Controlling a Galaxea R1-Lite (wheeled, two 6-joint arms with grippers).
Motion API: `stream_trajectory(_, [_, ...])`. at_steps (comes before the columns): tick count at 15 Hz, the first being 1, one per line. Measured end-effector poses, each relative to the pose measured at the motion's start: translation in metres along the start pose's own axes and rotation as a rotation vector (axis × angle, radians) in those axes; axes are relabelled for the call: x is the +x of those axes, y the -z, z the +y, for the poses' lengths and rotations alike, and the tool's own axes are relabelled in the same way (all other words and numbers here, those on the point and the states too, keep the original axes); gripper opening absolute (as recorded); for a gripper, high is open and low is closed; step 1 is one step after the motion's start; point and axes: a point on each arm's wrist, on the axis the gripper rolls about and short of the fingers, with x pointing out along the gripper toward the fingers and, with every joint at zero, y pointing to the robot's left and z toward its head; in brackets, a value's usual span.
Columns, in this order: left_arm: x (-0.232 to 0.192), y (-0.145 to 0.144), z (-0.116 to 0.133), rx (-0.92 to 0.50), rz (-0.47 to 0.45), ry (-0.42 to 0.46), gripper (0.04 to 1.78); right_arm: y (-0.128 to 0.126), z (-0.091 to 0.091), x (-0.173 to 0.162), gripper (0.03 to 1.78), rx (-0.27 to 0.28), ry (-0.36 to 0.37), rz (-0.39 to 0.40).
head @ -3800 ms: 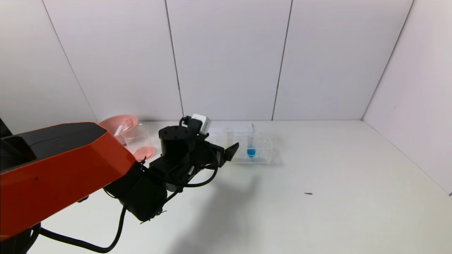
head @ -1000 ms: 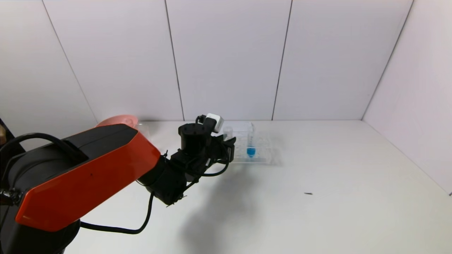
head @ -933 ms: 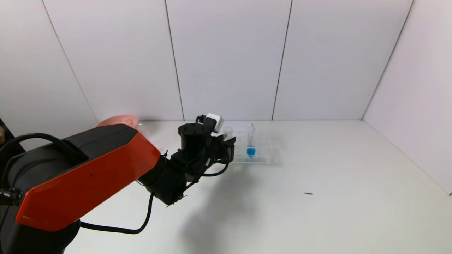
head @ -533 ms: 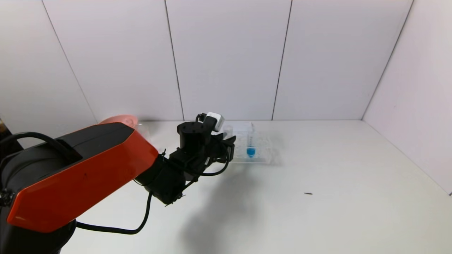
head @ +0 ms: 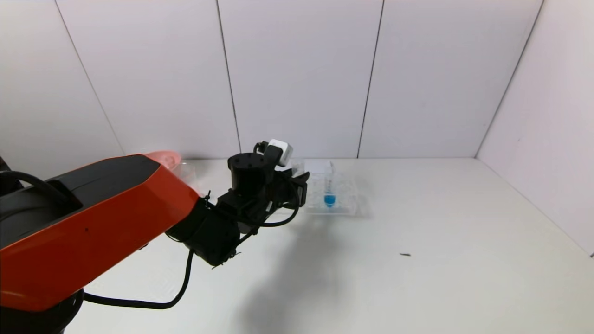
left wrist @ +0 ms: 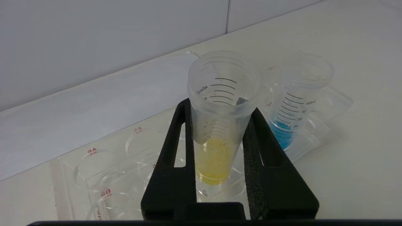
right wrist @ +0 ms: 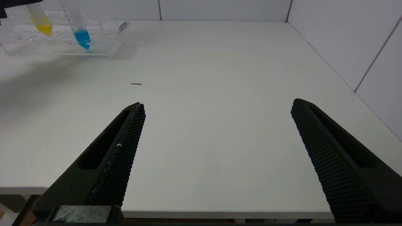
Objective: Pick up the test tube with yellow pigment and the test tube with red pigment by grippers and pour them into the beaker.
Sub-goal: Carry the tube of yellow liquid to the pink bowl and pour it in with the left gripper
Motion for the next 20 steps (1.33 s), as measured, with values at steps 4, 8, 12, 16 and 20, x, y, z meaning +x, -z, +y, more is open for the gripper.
stream_trajectory(4, [-0.004, -0.009, -0.002, 0.003, -0.013, 0.003, 0.45, 0.000, 0.000, 0.000, 1.70, 0.000, 0.000, 0.000])
stream_trajectory(8, [-0.011, -0.021, -0.004, 0.016, -0.036, 0.004, 0.45, 0.000, 0.000, 0.000, 1.70, 0.000, 0.001, 0.000])
stream_trajectory(12, [-0.019, -0.035, -0.005, 0.029, -0.063, 0.005, 0.45, 0.000, 0.000, 0.000, 1.70, 0.000, 0.000, 0.000])
stream_trajectory(16, [-0.030, -0.048, -0.005, 0.031, -0.069, 0.006, 0.45, 0.000, 0.000, 0.000, 1.70, 0.000, 0.000, 0.000])
stream_trajectory(20, [-0.046, -0.064, 0.000, 0.057, -0.082, -0.009, 0.45, 0.000, 0.000, 0.000, 1.70, 0.000, 0.000, 0.000])
